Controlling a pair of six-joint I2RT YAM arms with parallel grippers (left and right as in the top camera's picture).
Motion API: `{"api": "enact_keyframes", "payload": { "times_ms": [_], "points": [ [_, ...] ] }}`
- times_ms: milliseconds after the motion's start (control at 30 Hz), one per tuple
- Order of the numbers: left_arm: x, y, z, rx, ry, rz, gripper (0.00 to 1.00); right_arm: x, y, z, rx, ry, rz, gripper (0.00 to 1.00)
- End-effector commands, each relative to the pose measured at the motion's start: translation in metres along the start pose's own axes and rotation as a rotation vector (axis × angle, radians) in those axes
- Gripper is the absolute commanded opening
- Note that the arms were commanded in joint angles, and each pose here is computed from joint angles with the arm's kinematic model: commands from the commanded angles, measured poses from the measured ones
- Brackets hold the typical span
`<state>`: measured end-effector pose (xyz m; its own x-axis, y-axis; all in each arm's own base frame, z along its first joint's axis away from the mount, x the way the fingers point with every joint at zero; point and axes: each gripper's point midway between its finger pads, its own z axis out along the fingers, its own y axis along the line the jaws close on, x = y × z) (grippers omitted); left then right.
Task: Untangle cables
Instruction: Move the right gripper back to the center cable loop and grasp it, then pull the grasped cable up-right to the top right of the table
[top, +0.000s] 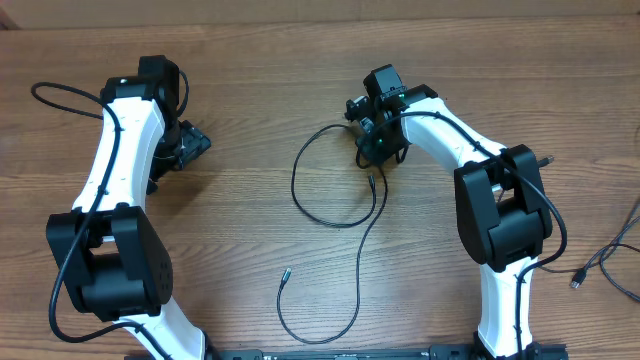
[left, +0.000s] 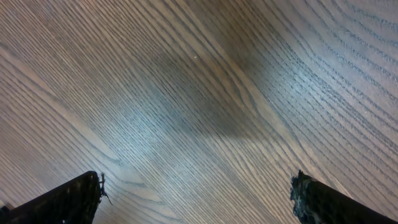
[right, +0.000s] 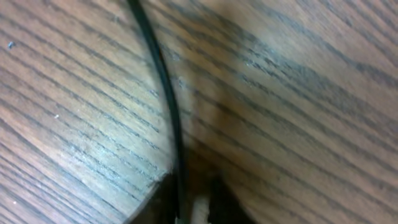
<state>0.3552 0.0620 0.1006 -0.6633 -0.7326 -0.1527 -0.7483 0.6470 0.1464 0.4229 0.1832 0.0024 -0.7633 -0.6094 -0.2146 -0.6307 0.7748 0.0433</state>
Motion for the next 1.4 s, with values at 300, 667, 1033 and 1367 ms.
{"api": "enact_keyframes", "payload": {
  "times_ms": [300,667,1033,1367],
  "points": [
    [0.000,-0.002,-0.003,0.006,-0.005,0.024,0.99,-0.039,-0.059,0.008,0.091,-0.211,0.071,0.04],
    [0.002,-0.004,-0.004,0.008,-0.007,0.030,1.00,0.022,-0.297,-0.065,0.331,-0.579,0.707,0.04],
    [0.002,-0.004,-0.004,0.008,-0.007,0.030,1.00,0.231,-0.429,-0.126,0.305,-0.760,1.335,0.04],
    [0.002,-0.004,-0.004,0.007,-0.006,0.030,1.00,0.229,-0.426,-0.124,0.304,-0.739,1.273,0.38]
  ]
}}
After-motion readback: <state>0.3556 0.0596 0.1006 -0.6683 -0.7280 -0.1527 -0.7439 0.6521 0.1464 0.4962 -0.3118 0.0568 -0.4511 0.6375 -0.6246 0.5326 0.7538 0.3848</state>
